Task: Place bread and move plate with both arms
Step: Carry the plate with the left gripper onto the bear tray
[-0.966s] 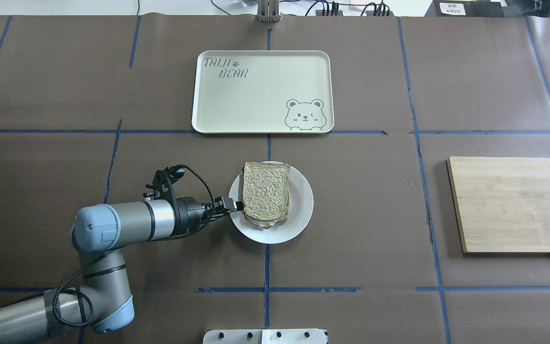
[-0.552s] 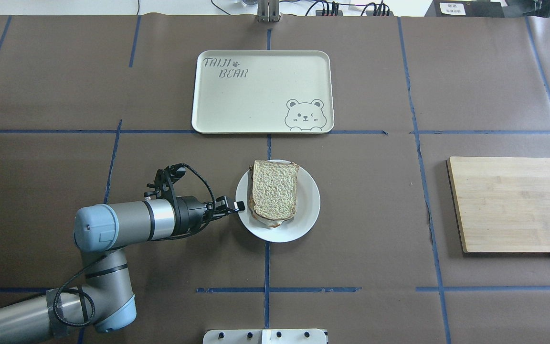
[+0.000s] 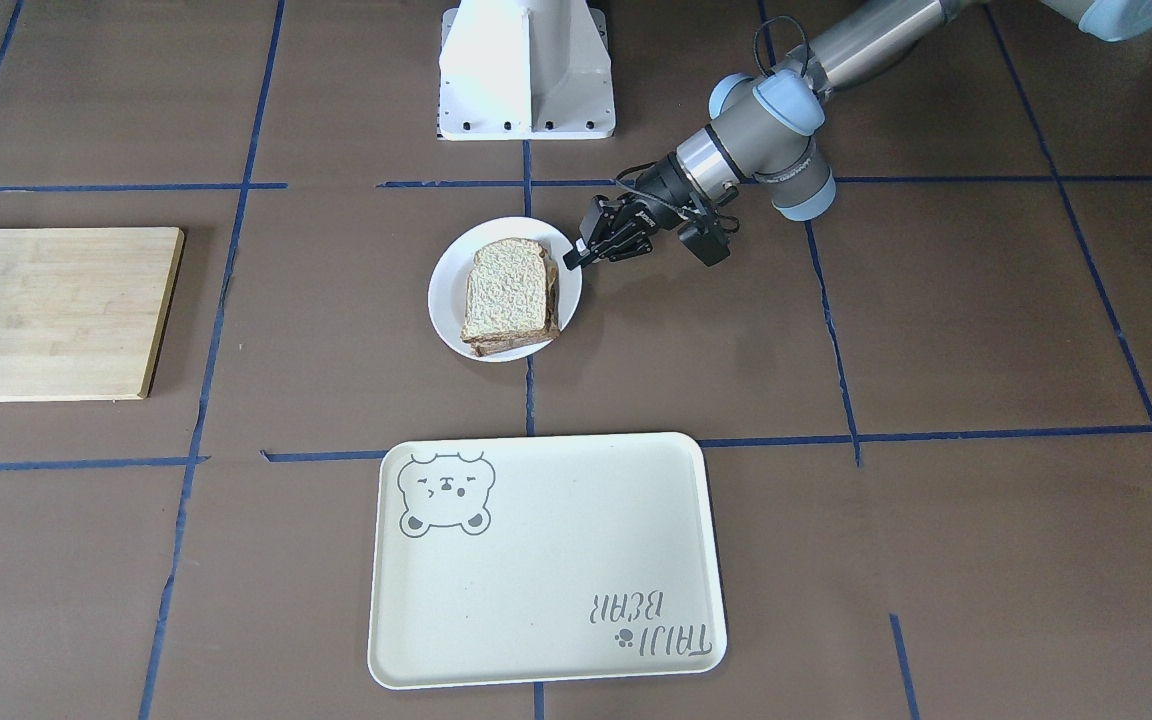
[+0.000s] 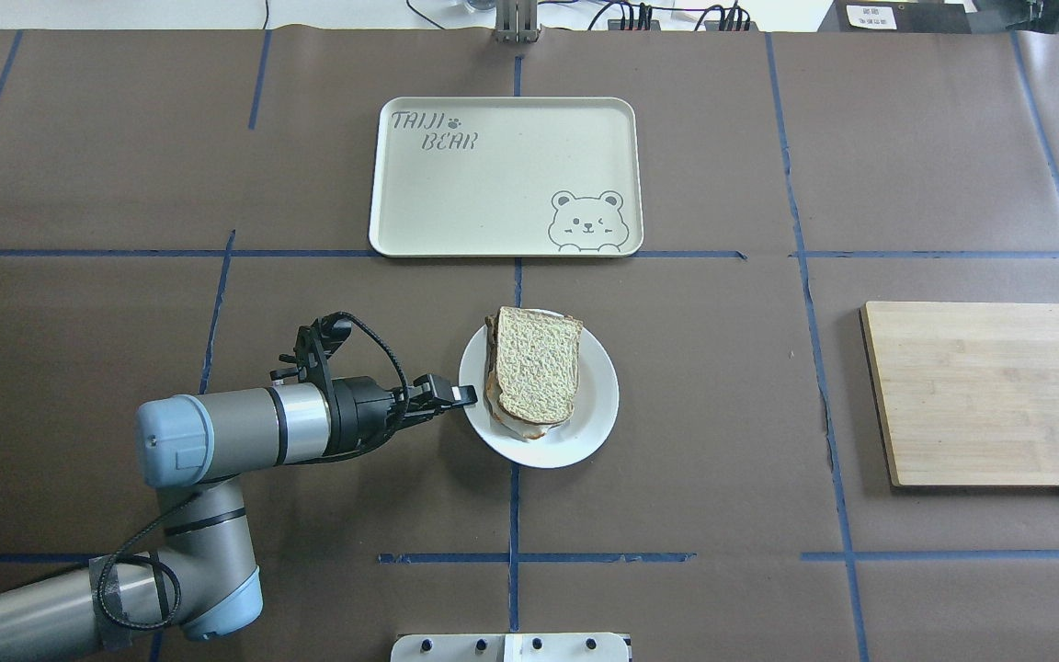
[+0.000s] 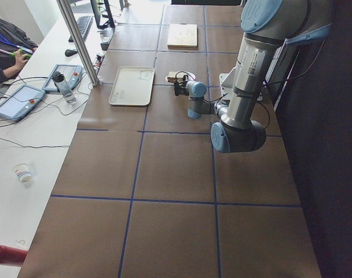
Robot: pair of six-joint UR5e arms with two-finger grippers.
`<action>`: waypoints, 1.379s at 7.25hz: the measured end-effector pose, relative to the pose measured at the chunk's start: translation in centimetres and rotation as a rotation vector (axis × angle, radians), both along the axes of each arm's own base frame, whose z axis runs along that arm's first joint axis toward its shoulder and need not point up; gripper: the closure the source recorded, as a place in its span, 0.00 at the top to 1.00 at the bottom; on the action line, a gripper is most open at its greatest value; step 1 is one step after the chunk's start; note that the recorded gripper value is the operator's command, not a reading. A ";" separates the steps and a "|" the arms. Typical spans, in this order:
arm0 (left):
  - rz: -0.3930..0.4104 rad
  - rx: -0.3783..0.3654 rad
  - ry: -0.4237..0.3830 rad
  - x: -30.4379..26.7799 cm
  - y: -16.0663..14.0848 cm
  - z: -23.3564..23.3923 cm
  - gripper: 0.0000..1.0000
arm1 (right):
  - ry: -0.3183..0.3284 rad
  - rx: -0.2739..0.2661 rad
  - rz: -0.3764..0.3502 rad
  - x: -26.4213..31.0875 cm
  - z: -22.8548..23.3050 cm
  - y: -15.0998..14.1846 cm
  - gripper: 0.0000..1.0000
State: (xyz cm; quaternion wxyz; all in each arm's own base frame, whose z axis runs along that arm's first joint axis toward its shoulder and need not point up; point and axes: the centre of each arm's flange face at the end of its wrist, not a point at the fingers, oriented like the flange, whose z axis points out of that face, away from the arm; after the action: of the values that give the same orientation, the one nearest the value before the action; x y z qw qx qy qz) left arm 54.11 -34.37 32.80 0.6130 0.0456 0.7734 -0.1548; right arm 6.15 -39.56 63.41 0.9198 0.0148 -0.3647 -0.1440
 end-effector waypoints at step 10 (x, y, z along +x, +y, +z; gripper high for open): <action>-0.281 -0.281 0.179 -3.2 -18.2 -2.3 0.00 | -0.003 0.005 0.002 0.0 -0.3 -0.2 1.00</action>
State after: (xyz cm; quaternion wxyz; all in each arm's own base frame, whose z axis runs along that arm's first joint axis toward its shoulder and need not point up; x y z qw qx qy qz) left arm 50.91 -52.61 30.54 0.5144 0.0533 0.7817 -0.3485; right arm 6.12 -39.79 63.14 0.9194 0.0176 -0.3657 -0.1440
